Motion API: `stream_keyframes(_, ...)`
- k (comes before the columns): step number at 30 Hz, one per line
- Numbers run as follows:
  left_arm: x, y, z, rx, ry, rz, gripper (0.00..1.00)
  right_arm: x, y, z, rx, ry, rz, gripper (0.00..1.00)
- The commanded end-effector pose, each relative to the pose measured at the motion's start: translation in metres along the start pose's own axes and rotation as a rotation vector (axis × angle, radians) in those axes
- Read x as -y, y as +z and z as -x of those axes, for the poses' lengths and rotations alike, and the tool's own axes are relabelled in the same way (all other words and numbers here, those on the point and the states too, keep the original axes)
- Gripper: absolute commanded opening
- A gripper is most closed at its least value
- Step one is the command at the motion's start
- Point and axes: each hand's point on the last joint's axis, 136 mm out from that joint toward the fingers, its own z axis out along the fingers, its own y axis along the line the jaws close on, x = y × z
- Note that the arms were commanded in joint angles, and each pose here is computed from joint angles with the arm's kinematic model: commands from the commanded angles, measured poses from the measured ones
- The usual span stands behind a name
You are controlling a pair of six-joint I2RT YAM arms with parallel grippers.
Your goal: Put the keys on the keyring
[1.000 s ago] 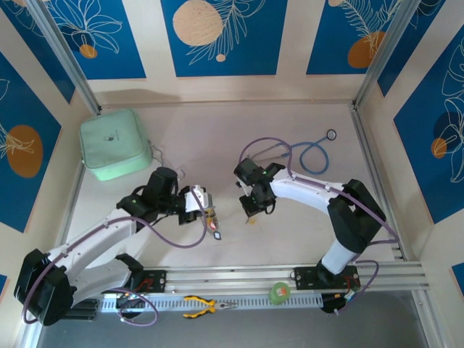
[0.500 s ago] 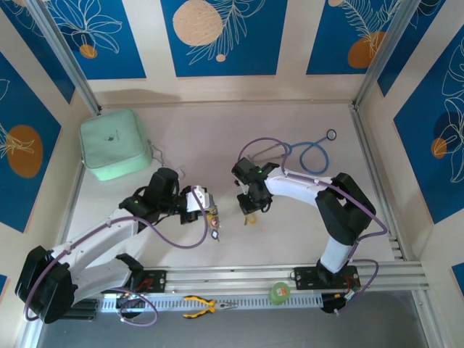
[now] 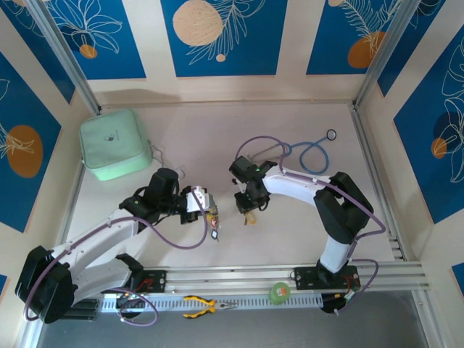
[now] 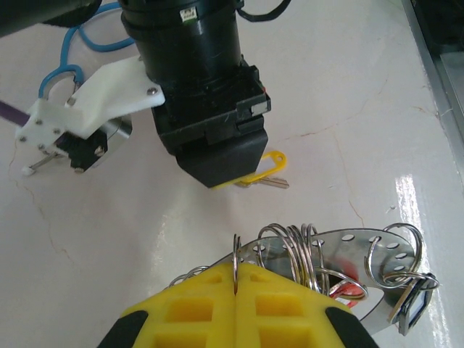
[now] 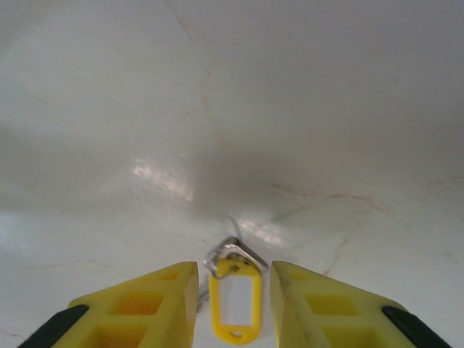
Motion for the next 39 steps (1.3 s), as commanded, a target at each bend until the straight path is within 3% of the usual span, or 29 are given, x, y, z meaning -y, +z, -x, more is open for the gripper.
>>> stream_keyframes(1,0.005,-0.001,0.002,0.017,0.034,-0.004,0.0,-0.005,0.004,-0.005,-0.043,-0.013,-0.018,0.32)
stream_keyframes(7,0.004,-0.001,0.003,0.017,0.036,-0.004,0.0,0.0,0.007,-0.003,-0.042,-0.024,-0.06,0.25)
stream_keyframes(14,0.004,-0.003,0.002,0.013,0.038,0.002,0.0,0.002,0.006,0.001,-0.037,-0.036,-0.074,0.0)
stream_keyframes(30,0.004,-0.005,-0.002,-0.002,-0.027,0.02,0.0,-0.001,-0.031,0.002,0.097,-0.005,0.117,0.0)
stream_keyframes(36,-0.001,-0.005,-0.001,-0.006,-0.08,0.046,0.0,-0.017,-0.056,0.008,0.216,-0.057,0.249,0.0)
stream_keyframes(39,-0.002,-0.005,-0.004,-0.017,-0.092,0.048,0.0,-0.009,-0.047,0.005,0.184,-0.046,0.219,0.0)
